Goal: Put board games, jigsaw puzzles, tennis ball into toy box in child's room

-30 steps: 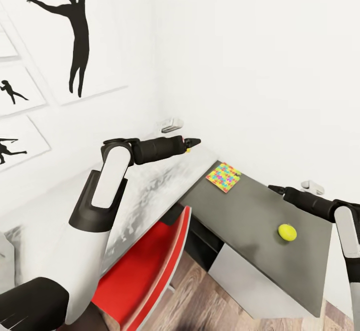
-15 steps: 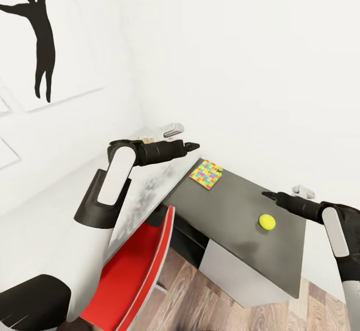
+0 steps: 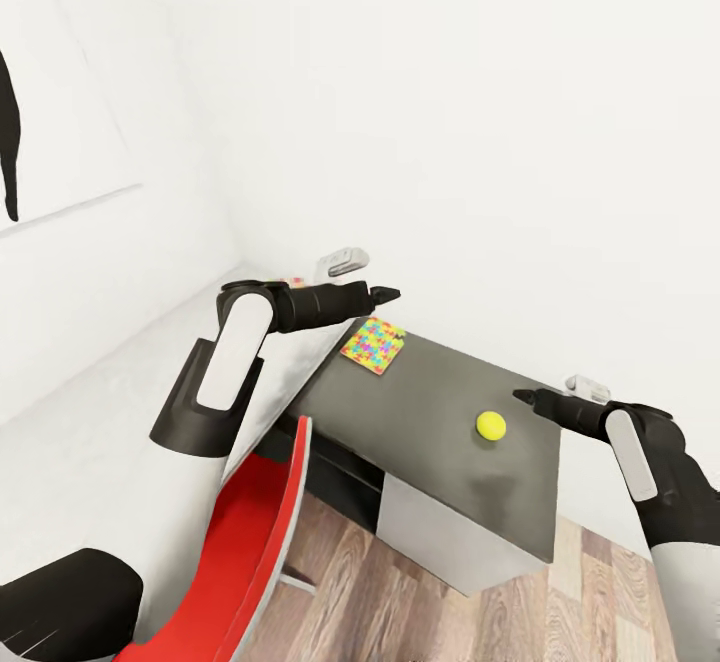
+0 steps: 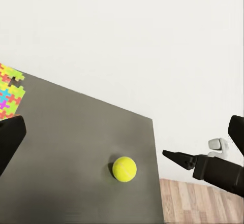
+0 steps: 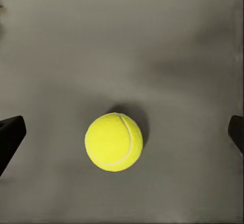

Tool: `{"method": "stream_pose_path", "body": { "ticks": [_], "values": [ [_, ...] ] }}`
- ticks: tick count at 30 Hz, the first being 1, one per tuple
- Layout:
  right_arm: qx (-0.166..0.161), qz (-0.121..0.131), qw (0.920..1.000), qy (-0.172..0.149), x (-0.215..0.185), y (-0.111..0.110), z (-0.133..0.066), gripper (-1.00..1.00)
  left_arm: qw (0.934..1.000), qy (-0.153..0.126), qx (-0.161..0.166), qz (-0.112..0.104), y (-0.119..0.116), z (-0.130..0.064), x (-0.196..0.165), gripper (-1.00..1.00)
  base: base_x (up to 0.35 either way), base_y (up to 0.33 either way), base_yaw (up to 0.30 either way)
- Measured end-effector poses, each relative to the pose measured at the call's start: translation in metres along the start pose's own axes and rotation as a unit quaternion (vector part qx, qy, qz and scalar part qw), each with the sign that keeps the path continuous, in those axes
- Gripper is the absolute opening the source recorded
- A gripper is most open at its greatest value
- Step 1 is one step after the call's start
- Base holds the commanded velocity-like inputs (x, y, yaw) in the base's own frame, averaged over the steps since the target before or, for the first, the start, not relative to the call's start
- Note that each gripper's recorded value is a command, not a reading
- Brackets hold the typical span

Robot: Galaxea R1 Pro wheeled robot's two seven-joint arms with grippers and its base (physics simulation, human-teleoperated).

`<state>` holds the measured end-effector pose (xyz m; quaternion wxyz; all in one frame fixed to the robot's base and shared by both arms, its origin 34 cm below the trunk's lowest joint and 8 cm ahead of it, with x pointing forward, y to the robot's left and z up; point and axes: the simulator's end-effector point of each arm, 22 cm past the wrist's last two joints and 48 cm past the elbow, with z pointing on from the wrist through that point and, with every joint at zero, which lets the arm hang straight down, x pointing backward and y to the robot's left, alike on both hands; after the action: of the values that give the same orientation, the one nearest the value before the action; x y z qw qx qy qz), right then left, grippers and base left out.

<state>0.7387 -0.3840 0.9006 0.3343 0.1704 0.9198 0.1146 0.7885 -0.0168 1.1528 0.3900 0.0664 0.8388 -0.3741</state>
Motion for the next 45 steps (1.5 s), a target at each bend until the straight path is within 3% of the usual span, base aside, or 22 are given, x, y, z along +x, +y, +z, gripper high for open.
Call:
{"method": "stream_pose_path", "body": {
  "ticks": [7, 20, 23, 27, 34, 45],
  "values": [
    [0.016, -0.014, 0.9997, 0.009, 0.007, 0.011, 0.011, 1.00, 0.9998, -0.004, 0.018, -0.005, -0.009, -0.007, 0.005, 1.00, 0.000, 0.000, -0.100],
    [0.006, -0.023, 0.9996, -0.014, -0.002, 0.064, 0.026, 1.00, 0.9984, -0.021, 0.052, -0.007, -0.028, -0.023, -0.007, 1.00, 0.000, 0.000, -0.023],
    [-0.001, -0.032, 0.9994, -0.013, 0.002, 0.079, 0.029, 1.00, 0.9985, -0.026, 0.047, -0.005, -0.026, -0.025, -0.013, 1.00, 0.000, 0.000, -0.005],
    [-0.017, -0.054, 0.9984, -0.008, 0.012, 0.108, 0.034, 1.00, 0.9996, -0.023, 0.012, -0.008, -0.008, -0.021, -0.018, 1.00, 0.000, 0.000, -0.003],
    [-0.029, -0.066, 0.9973, -0.014, 0.003, 0.131, 0.039, 1.00, 0.9995, -0.006, -0.023, -0.019, 0.013, -0.013, -0.010, 1.00, 0.000, 0.000, -0.001],
    [-0.032, -0.063, 0.9974, -0.014, -0.011, 0.149, 0.051, 1.00, 0.9988, 0.011, 0.014, -0.045, -0.005, -0.012, -0.002, 1.00, 0.000, 0.000, 0.000]
  ]
}}
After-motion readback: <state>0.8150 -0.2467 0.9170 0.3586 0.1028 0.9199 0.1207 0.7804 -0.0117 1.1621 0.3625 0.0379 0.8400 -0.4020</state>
